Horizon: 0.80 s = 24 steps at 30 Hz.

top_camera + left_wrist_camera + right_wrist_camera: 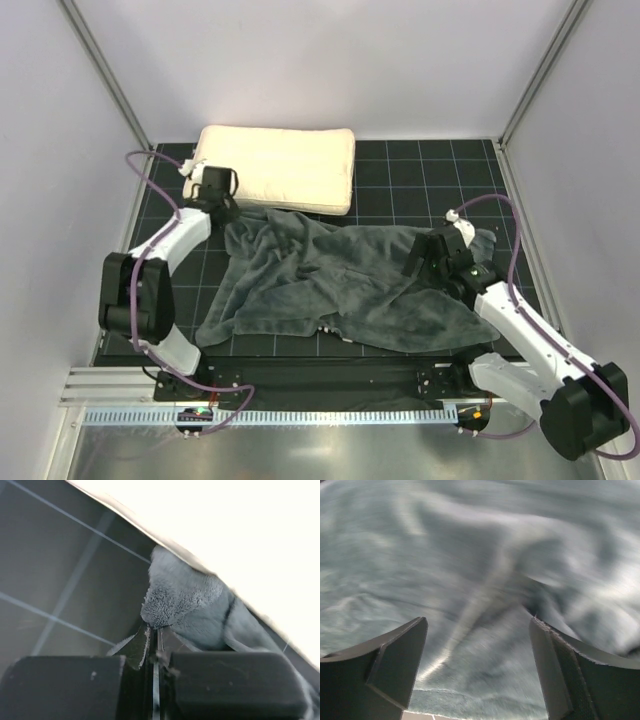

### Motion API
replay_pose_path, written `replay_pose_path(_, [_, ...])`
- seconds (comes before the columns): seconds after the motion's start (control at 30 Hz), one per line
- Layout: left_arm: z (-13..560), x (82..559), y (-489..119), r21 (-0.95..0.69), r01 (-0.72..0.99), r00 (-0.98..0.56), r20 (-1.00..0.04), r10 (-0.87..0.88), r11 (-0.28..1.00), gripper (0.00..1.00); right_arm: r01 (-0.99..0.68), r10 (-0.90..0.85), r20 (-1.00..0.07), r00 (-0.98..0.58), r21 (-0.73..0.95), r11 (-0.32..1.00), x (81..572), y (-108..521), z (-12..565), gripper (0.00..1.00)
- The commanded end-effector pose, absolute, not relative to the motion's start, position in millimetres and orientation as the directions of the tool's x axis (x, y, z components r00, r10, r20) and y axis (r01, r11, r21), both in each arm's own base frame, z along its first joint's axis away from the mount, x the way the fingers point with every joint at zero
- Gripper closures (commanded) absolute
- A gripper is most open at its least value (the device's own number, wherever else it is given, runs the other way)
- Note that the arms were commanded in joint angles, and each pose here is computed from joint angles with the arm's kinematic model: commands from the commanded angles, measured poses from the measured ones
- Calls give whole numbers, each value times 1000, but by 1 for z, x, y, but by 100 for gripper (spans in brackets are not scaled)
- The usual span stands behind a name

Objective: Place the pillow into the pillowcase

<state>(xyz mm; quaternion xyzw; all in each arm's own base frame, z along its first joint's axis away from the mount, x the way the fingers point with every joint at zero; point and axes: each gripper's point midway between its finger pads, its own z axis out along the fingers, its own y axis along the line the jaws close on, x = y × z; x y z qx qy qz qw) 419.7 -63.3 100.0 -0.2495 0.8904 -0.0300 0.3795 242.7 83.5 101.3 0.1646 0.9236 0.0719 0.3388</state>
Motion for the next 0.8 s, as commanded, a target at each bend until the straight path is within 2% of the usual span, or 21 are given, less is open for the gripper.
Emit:
replay_pose_path(0.0, [136, 422, -27, -243, -542, -462, -713, -527, 804, 100, 436, 453, -640, -621, 198, 878, 227, 47, 108, 4])
replay_pose_path(0.07, [140, 423, -15, -236, -572, -456, -704, -544, 786, 100, 488, 496, -640, -587, 210, 847, 218, 38, 108, 0])
replay_pose_path(0.2, [134, 422, -2, -220, -614, -451, -690, -566, 758, 100, 553, 582, -607, -542, 264, 790, 208, 36, 99, 0])
replay_pose_path(0.33, [128, 424, -10, -242, -594, -471, -669, -575, 768, 93, 622, 632, -585, -508, 258, 739, 203, 31, 82, 0])
replay_pose_path(0.5, [145, 418, 1, -228, -607, -427, -714, -554, 762, 93, 696, 680, -537, -499, 220, 684, 205, 28, 55, 1])
replay_pose_path(0.53, [147, 417, 2, -227, -608, -421, -720, -552, 760, 93, 699, 683, -524, -509, 211, 683, 205, 29, 49, 14])
replay_pose_path(0.6, [149, 417, 4, -226, -611, -413, -727, -549, 759, 93, 739, 703, -500, -505, 170, 652, 200, 24, 35, 51])
replay_pose_path(0.63, [149, 416, 5, -228, -612, -412, -726, -551, 757, 93, 750, 713, -495, -497, 168, 640, 200, 21, 30, 66])
replay_pose_path(0.67, [149, 416, 3, -230, -607, -416, -724, -551, 760, 93, 776, 737, -484, -472, 168, 608, 200, 15, 26, 94])
replay_pose_path(0.77, [146, 417, 2, -227, -607, -421, -722, -550, 762, 94, 820, 793, -430, -431, 181, 543, 198, 1, 9, 96])
